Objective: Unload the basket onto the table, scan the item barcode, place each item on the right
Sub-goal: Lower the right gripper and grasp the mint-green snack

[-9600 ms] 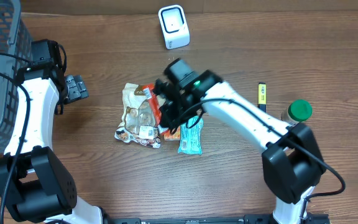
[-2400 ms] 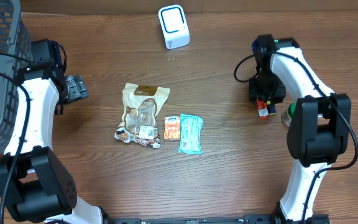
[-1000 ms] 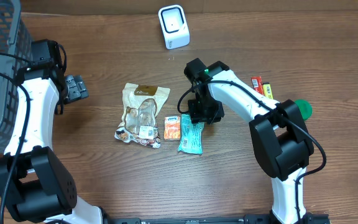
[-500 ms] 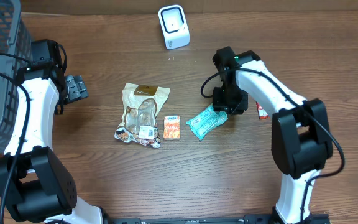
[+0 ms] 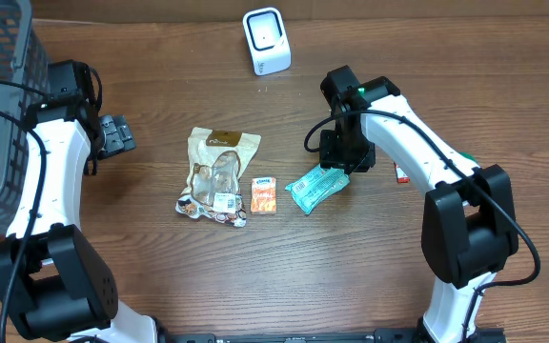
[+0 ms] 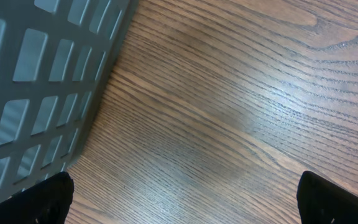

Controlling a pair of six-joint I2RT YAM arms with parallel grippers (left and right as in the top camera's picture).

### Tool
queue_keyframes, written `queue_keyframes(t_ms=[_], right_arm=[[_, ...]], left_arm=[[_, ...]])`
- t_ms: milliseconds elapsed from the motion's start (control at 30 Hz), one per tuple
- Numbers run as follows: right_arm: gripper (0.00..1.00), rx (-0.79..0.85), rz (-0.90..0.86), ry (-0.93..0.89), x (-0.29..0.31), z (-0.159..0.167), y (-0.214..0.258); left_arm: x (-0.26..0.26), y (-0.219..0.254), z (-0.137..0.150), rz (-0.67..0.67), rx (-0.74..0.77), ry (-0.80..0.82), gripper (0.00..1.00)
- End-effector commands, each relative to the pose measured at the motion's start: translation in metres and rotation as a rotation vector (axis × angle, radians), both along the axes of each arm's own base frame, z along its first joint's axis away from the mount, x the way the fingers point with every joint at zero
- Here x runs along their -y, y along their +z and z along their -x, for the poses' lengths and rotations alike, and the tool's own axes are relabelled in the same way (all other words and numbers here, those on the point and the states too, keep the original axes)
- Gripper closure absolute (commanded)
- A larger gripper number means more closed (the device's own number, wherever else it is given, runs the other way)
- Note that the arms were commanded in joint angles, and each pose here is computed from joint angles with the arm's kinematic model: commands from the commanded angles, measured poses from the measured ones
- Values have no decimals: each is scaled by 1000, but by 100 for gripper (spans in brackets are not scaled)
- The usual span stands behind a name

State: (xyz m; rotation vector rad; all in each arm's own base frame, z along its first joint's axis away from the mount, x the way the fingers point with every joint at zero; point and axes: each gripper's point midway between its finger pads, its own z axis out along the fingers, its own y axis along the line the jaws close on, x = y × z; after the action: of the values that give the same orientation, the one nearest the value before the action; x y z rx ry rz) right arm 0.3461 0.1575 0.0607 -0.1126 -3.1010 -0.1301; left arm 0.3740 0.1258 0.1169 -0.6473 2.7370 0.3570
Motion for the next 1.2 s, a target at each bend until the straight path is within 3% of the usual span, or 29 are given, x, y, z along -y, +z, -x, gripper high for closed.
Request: queue_keyframes(t_ms=[0,500,800,1167], right_arm=[[53,10,-2,-10,3,0,4],[54,-7,2,0,4,5,4],[54,71,-16,127,0,-12,4],[47,40,-2,118,14,-9,2]], left_arm=[[0,11,-4,-17,28,-7,0],[0,11,-4,-17,28,-7,0],[0,11,-4,-17,28,-7,0],[0,11,-4,-17,28,-7,0]])
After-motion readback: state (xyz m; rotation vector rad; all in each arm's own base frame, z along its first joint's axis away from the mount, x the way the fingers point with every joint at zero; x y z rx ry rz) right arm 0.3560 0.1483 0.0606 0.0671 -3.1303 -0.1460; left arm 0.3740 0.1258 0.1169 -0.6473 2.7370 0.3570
